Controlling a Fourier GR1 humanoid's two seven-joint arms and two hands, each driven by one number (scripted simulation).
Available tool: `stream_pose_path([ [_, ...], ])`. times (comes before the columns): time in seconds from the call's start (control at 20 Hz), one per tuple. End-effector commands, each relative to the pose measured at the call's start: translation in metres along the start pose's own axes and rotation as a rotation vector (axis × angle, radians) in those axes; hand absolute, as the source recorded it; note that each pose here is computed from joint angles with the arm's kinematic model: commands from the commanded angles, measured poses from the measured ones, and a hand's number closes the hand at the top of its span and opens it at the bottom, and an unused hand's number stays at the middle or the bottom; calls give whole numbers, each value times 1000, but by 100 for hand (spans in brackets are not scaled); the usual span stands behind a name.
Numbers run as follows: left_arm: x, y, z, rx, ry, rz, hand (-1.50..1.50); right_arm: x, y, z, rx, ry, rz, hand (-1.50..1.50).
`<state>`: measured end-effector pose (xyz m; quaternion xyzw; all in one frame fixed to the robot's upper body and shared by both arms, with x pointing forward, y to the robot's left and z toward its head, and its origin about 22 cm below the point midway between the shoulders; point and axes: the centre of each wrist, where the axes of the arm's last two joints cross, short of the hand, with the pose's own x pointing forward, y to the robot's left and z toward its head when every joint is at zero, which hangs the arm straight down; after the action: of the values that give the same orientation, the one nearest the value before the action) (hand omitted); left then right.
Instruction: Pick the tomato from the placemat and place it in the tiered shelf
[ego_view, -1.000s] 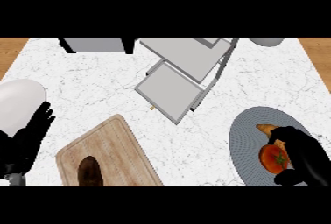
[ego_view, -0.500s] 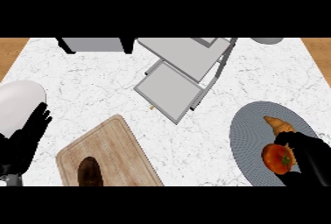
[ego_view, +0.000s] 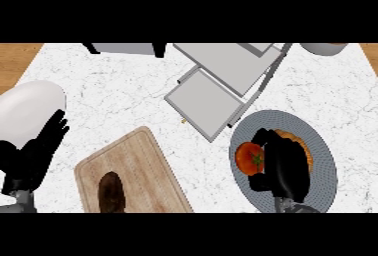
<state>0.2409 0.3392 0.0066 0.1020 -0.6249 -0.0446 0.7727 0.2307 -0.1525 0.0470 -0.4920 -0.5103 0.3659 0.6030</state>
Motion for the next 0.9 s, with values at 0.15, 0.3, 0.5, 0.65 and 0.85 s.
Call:
stream_pose_path([
  [0.15,6,-9,-7,-32,3,-8,0,92,-41,6,-94,137,-103,150],
  [0.3,10,-3,-13,-26,-8,-5,0,116,-59,16,-131,147,-232,150],
  [0.5,2,-15,-9,-25,5,-9,0,139,-96,17,-221,148,-353,150],
  [0.65,4,-12,-12,-20,21,-3,0,156,-115,20,-268,140,-378,150],
  [0.85,7,-13,-19,-17,19,-2,0,172,-137,16,-321,104,-385,150],
])
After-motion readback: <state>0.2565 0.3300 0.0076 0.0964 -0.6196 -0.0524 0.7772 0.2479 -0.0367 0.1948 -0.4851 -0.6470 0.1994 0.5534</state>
